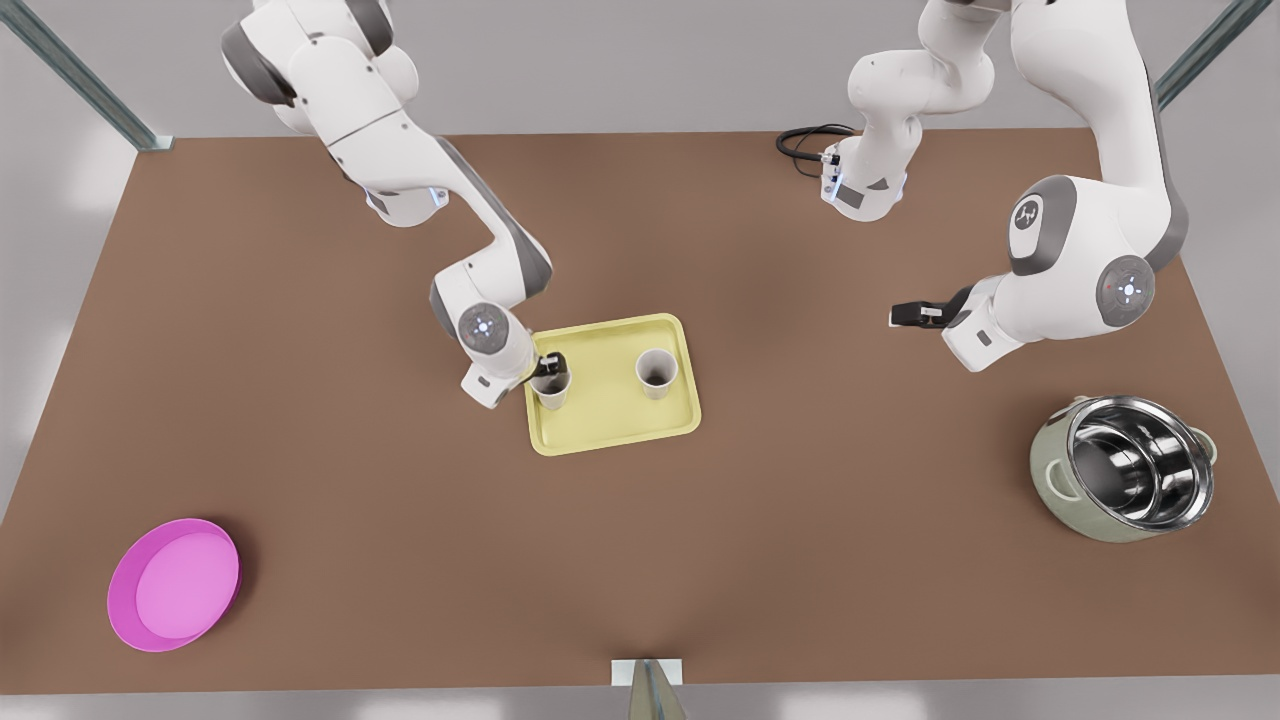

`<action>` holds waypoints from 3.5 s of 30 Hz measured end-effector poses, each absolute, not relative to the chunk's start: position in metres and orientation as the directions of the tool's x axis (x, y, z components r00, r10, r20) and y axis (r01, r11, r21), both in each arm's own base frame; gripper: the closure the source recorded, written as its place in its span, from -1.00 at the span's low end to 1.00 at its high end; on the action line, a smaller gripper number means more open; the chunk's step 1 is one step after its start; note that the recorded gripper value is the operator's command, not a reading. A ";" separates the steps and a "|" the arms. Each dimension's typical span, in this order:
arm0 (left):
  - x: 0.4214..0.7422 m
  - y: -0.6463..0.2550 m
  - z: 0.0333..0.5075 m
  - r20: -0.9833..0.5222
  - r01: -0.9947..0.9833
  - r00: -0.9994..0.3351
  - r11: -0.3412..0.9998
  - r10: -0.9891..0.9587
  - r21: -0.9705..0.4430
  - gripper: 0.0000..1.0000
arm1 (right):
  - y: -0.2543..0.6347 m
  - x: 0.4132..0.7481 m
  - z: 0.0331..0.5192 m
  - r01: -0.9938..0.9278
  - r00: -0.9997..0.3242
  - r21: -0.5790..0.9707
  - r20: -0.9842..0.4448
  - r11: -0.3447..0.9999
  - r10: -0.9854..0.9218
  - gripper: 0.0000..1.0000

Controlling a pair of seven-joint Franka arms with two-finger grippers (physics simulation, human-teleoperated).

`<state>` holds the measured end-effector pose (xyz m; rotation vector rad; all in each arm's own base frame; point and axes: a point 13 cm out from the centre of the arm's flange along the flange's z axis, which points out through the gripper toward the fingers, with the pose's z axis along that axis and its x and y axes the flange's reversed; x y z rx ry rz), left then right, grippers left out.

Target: Use the left arm to pick up the white IKEA cup from the tray and place it on the middle-left position; use the right arm to pick up the white IKEA cup from the tray and place it on the middle-right position

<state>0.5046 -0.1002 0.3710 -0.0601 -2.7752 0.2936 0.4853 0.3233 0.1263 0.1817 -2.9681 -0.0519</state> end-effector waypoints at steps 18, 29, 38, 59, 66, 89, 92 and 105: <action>0.575 -0.197 0.349 0.111 0.184 -0.973 0.969 0.204 -0.165 -1.00 | 0.320 0.490 0.119 -0.016 -0.985 0.027 0.174 1.000 -0.020 0.43; 0.597 -0.311 0.315 0.007 0.289 -0.957 0.955 0.290 -0.064 -1.00 | 0.281 0.548 0.210 0.113 -0.992 0.082 0.068 0.990 0.107 0.69; 0.532 -0.445 0.223 0.037 0.289 -0.956 0.957 0.290 -0.041 -1.00 | 0.025 0.601 0.204 0.284 -0.956 0.077 0.102 0.956 0.276 0.68; 0.487 -0.461 0.112 -0.005 0.041 -0.999 0.998 0.041 -0.055 0.33 | -0.023 0.605 0.133 -0.104 -0.986 0.078 0.123 0.992 -0.113 -0.88; 0.495 -0.466 0.123 -0.030 -0.024 -0.999 0.997 -0.026 -0.074 0.73 | -0.025 0.609 0.140 -0.164 -0.979 0.089 0.106 0.982 -0.173 -0.93; 0.717 -0.118 0.119 -0.100 -0.262 -0.960 0.965 -0.262 -0.011 0.69 | -0.045 0.596 0.460 -0.199 -0.978 -0.050 0.080 0.979 -0.194 -1.00; 0.721 -0.121 0.118 -0.116 -0.205 -0.972 0.978 -0.207 -0.027 -1.00 | -0.047 0.590 0.458 -0.187 -0.978 -0.040 0.103 0.981 -0.182 -1.00; 0.627 -0.083 0.449 -0.212 -0.007 -0.977 0.999 -0.017 -0.047 -1.00 | -0.056 0.578 0.449 -0.151 -0.978 -0.017 0.151 0.988 -0.147 -1.00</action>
